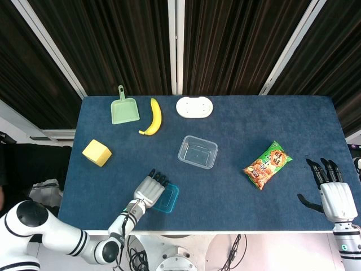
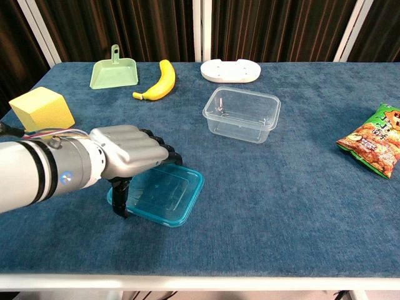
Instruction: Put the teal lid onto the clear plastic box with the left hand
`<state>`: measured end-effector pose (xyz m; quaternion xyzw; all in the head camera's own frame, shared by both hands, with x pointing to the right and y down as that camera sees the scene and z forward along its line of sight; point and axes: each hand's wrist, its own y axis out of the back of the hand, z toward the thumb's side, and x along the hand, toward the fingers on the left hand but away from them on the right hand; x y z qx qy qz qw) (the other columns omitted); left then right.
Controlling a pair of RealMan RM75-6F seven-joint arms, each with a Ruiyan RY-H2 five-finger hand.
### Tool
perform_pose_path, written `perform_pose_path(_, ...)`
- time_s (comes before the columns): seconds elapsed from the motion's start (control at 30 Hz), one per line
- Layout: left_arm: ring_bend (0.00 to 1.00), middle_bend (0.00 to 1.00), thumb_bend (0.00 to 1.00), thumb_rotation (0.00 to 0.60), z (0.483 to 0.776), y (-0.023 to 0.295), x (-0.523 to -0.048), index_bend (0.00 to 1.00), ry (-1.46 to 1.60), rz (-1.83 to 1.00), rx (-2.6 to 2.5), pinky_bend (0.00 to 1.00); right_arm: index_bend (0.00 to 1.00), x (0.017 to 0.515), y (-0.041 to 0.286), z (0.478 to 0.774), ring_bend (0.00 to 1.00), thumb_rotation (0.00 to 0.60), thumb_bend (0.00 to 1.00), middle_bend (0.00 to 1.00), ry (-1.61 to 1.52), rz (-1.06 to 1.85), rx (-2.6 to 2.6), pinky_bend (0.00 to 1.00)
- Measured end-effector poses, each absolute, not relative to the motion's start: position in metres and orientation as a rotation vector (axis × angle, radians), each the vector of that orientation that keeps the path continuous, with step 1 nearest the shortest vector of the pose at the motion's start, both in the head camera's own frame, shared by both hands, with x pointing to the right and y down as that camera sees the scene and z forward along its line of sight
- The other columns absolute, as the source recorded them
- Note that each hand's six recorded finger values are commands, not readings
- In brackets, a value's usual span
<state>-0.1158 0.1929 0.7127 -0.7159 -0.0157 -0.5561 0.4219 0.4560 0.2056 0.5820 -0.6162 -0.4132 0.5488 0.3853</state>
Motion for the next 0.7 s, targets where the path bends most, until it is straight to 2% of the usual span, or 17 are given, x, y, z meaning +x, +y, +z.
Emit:
perform_pose_path(0.07, 0.23, 0.34, 0.2, 0.6, 0.71, 0.191, -0.113, 0.34, -0.019, -1.363, -1.803, 0.18, 0.01, 0.456, 0.206, 0.582, 0.0, 0.6, 0.13, 0.16, -1.053, 1.397, -1.569, 0.0)
perform_pose_path(0.17, 0.25, 0.37, 0.25, 0.6, 0.704, 0.184, -0.112, 0.35, 0.002, -1.324, -1.816, 0.2, 0.01, 0.456, 0.206, 0.581, 0.0, 0.6, 0.13, 0.16, -1.053, 1.395, -1.566, 0.0)
perform_pose_path(0.27, 0.25, 0.37, 0.26, 0.6, 0.694, 0.17, -0.113, 0.35, 0.028, -1.29, -1.807, 0.2, 0.01, 0.456, 0.206, 0.579, 0.0, 0.6, 0.13, 0.16, -1.053, 1.393, -1.563, 0.0)
perform_pose_path(0.47, 0.25, 0.37, 0.26, 0.6, 0.669, 0.124, -0.1, 0.35, 0.106, -1.225, -1.769, 0.2, 0.01, 0.454, 0.206, 0.577, 0.0, 0.6, 0.13, 0.16, -1.048, 1.386, -1.558, 0.0)
perform_pose_path(0.7, 0.25, 0.36, 0.27, 0.598, 0.67, 0.076, -0.067, 0.35, 0.119, -1.187, -1.725, 0.19, 0.01, 0.453, 0.208, 0.575, 0.0, 0.6, 0.13, 0.16, -1.046, 1.392, -1.551, 0.0)
